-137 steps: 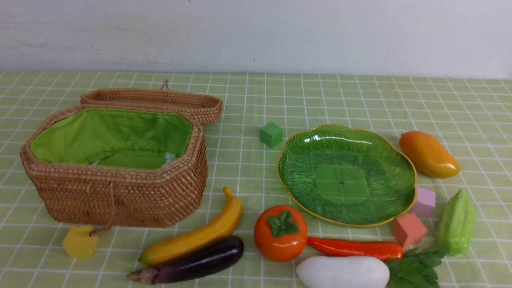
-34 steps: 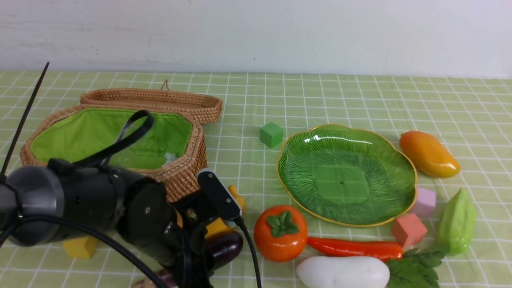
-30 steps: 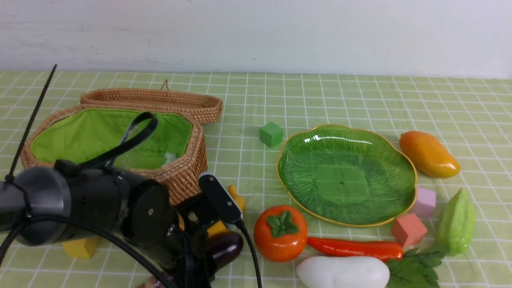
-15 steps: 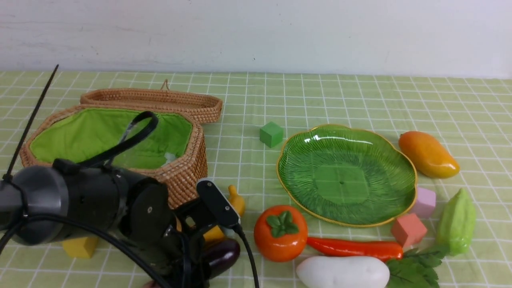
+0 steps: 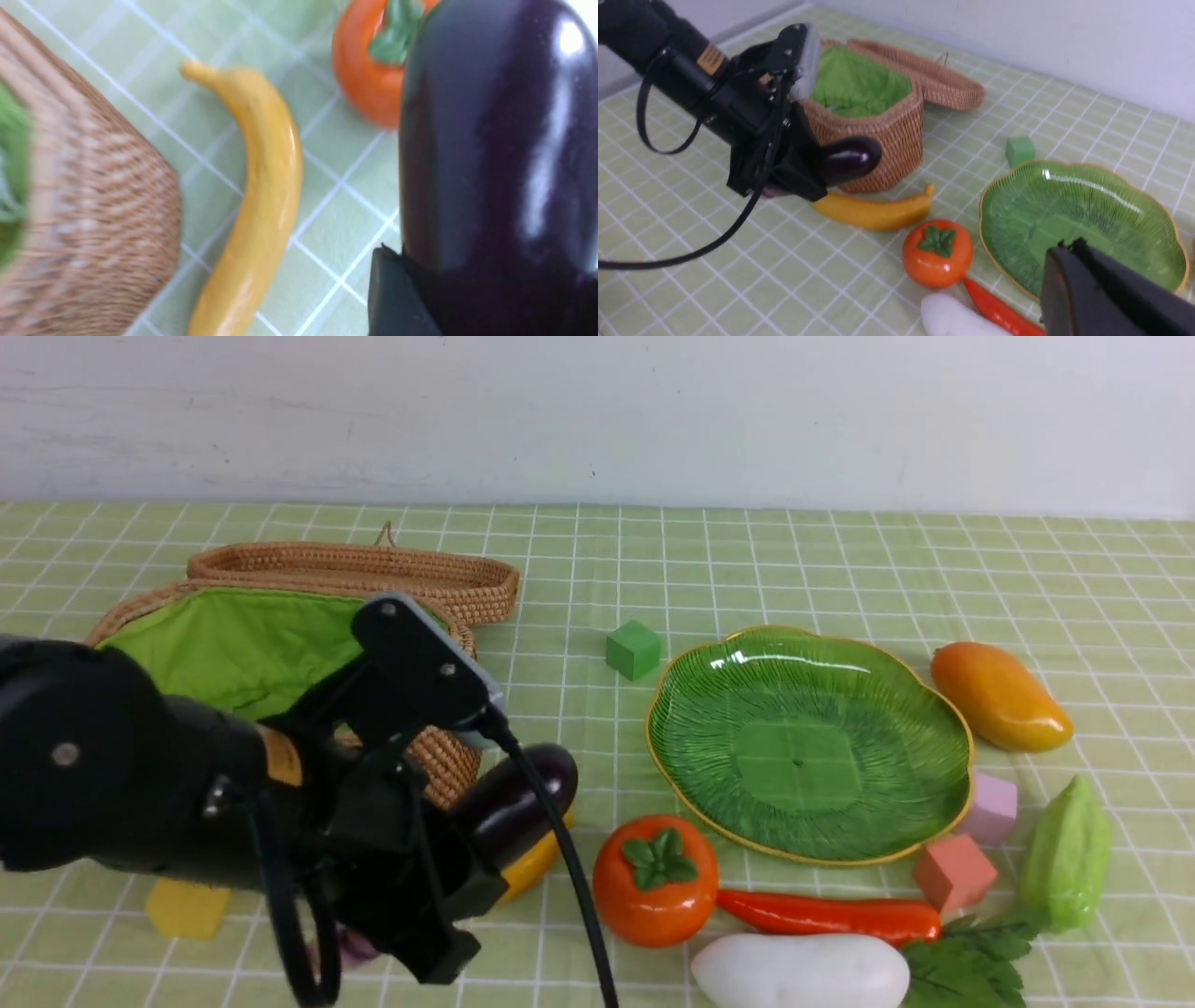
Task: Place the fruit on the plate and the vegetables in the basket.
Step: Use the left arm to grab an eggplant and put it into the left basket, then use the left arm to grab a banana and put it into the right plate
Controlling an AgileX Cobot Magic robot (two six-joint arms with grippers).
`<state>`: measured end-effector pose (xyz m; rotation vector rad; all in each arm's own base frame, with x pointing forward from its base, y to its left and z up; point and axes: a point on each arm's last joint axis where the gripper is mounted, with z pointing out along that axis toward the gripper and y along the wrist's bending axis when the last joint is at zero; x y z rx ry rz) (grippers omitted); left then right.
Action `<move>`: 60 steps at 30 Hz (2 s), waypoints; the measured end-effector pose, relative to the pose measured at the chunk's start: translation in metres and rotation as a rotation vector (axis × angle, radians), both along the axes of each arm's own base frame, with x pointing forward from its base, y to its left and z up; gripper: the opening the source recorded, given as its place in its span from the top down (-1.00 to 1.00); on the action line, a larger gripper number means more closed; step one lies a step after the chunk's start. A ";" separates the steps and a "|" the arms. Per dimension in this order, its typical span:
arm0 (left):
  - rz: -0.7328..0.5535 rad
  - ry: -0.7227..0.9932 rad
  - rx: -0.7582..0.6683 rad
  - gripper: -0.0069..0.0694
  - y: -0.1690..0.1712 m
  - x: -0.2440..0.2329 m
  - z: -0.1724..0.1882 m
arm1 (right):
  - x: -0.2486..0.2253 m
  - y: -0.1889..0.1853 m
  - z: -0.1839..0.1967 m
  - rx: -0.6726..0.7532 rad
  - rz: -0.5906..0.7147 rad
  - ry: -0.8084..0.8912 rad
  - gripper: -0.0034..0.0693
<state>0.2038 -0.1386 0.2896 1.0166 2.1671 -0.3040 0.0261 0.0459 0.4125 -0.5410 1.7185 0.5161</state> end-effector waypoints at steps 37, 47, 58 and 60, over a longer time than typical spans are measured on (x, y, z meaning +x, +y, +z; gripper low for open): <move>-0.004 -0.296 0.716 -0.11 0.089 0.153 -0.009 | 0.007 0.012 0.009 0.033 0.127 -0.078 0.90; 0.031 -0.299 0.692 -0.66 0.090 0.151 -0.006 | 0.007 0.012 0.009 0.031 0.128 -0.076 0.89; 0.191 -0.294 0.432 -0.45 0.073 0.123 0.032 | 0.007 0.012 0.008 0.030 0.130 -0.074 0.87; 0.170 -0.283 0.373 -0.20 0.058 0.110 0.040 | 0.007 0.012 0.008 0.029 0.131 -0.073 0.86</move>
